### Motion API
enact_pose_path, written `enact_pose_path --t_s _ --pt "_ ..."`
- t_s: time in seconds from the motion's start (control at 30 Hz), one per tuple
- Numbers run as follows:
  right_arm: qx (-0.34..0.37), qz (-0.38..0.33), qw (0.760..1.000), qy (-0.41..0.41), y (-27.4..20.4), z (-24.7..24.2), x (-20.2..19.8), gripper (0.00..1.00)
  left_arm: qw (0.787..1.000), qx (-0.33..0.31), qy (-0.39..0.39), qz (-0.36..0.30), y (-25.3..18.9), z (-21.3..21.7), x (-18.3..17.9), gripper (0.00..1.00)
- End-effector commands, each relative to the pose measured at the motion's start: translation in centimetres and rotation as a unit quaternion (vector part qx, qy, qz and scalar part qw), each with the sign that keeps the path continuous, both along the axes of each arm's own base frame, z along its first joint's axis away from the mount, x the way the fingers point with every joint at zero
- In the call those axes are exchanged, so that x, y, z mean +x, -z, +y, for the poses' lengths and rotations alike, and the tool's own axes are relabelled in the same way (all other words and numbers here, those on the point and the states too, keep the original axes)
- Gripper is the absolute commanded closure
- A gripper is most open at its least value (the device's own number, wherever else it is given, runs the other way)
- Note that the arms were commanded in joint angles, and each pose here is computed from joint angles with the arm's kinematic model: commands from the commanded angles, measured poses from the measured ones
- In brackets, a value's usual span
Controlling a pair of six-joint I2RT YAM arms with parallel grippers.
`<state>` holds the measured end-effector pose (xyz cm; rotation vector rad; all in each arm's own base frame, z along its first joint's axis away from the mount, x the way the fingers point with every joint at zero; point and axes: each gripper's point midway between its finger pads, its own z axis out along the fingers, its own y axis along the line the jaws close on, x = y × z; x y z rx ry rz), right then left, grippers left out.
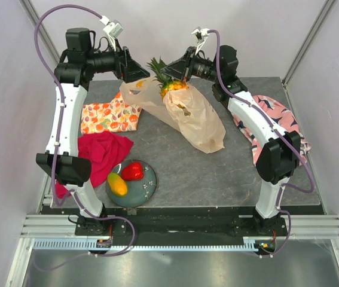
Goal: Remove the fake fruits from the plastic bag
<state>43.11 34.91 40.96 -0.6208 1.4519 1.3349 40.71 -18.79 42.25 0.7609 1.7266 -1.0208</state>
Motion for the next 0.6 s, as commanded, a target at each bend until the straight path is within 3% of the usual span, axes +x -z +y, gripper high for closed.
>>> enact_pose_path --t_s 0.0,0.1,0.2,0.3,0.4,0.43,0.47,0.53,0.57 --pt "0.025 -0.038 0.998 -0.048 -3.4 0.7 -3.3 1.0 1.0 -0.007 -0.001 0.014 0.8 -1.4 1.4 0.12" --pt "0.018 -0.043 0.997 -0.057 -3.2 1.1 -3.9 1.0 1.0 -0.017 0.006 0.016 0.4 -2.1 1.7 0.14" --pt "0.01 -0.039 0.997 -0.067 -2.8 1.4 -4.5 0.99 0.999 -0.023 0.016 0.018 0.3 -2.5 1.6 0.23" --pt "0.003 -0.033 0.997 -0.07 -2.1 1.5 -4.6 0.99 0.999 -0.029 0.028 0.021 0.3 -2.8 1.3 0.43" --pt "-0.012 -0.027 0.997 -0.072 -1.0 1.5 -4.6 0.94 0.998 -0.035 0.044 0.016 -0.2 -2.9 0.5 0.72" --pt "-0.018 -0.027 0.997 -0.075 -0.5 1.6 -4.5 0.89 0.998 -0.035 0.047 0.018 -0.2 -2.9 0.3 0.92" --pt "-0.022 -0.025 0.996 -0.078 -0.1 1.6 -4.6 0.73 0.998 -0.034 0.046 0.013 -0.5 -2.9 -0.1 0.98" --pt "-0.035 -0.017 0.995 -0.091 0.7 1.5 -5.2 0.57 0.998 -0.031 0.043 0.016 -0.1 -2.7 -0.4 0.98" --pt "-0.046 -0.028 0.994 -0.092 1.0 1.3 -5.2 0.4 0.999 -0.029 0.04 0.015 -0.6 -2.5 -1.2 0.98"
